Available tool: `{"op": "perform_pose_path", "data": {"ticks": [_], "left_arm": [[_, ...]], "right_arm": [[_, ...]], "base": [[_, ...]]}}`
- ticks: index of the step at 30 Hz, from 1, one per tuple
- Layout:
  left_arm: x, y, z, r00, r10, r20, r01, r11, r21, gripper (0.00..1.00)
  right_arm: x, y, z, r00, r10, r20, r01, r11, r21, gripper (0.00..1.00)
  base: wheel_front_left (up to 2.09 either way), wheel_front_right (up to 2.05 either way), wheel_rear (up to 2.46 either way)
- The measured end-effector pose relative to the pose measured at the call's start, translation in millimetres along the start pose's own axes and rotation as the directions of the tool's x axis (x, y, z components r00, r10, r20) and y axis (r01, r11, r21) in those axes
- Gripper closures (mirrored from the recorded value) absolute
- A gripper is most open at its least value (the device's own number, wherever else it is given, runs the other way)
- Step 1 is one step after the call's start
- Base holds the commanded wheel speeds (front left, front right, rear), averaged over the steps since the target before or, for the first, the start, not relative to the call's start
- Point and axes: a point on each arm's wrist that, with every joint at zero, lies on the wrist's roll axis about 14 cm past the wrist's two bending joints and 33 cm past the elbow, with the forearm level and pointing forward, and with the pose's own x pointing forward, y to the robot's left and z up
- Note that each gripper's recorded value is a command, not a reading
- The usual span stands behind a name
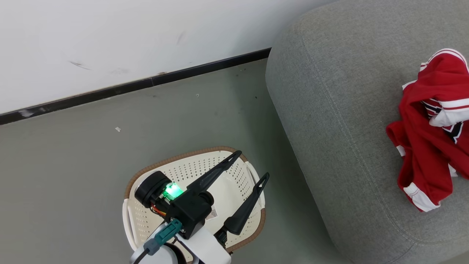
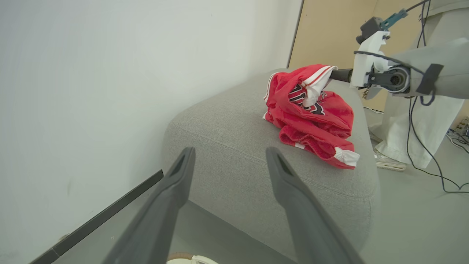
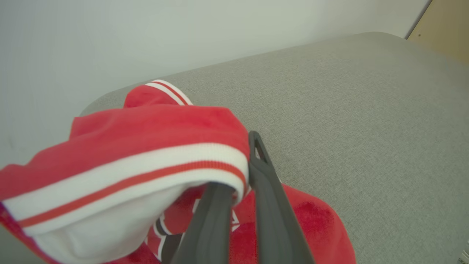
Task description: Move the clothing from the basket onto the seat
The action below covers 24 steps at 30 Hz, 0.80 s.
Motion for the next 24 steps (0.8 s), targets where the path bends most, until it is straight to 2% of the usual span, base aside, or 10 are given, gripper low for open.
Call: {"op": "perform_pose_path", "data": {"ticks": [1, 5, 6, 7, 14, 18, 24], "left_arm": [[1, 0, 0, 1.000, -0.001, 0.001, 0.001, 1.000, 0.001, 0.00], [3, 1, 2, 1.000, -0.006, 0.008, 0.006, 1.000, 0.006, 0.00], [4, 0, 2, 1.000, -0.008, 0.008, 0.008, 1.000, 0.005, 0.00], [4, 0, 2, 1.000, -0.010, 0.007, 0.010, 1.000, 0.005, 0.00], [7, -6, 2, 0.999, -0.032, 0.011, 0.032, 0.999, 0.003, 0.00], [9, -9, 2, 0.999, -0.042, 0.014, 0.042, 0.999, 0.000, 0.00], [12, -9, 1, 0.999, -0.044, 0.013, 0.044, 0.999, -0.004, 0.00]], "right_arm": [[-1, 0, -4, 1.000, -0.002, -0.008, 0.002, 1.000, 0.005, 1.00], [-4, 1, -7, 1.000, -0.004, -0.015, 0.005, 1.000, 0.012, 0.51], [-4, 0, -7, 1.000, -0.006, -0.013, 0.006, 1.000, 0.012, 0.24], [-5, 0, -7, 1.000, -0.007, -0.012, 0.007, 1.000, 0.012, 0.01], [-12, 1, -10, 1.000, 0.000, -0.017, 0.000, 1.000, 0.013, 0.00], [-26, -2, -27, 0.998, 0.009, -0.057, -0.009, 1.000, -0.006, 0.00], [-42, -12, -32, 0.998, 0.002, -0.055, -0.003, 1.000, -0.019, 0.00]], "base": [[0.00, 0.00, 0.00], [0.00, 0.00, 0.00], [0.00, 0.00, 0.00], [0.00, 0.00, 0.00], [0.00, 0.00, 0.00], [0.00, 0.00, 0.00], [0.00, 0.00, 0.00]]}}
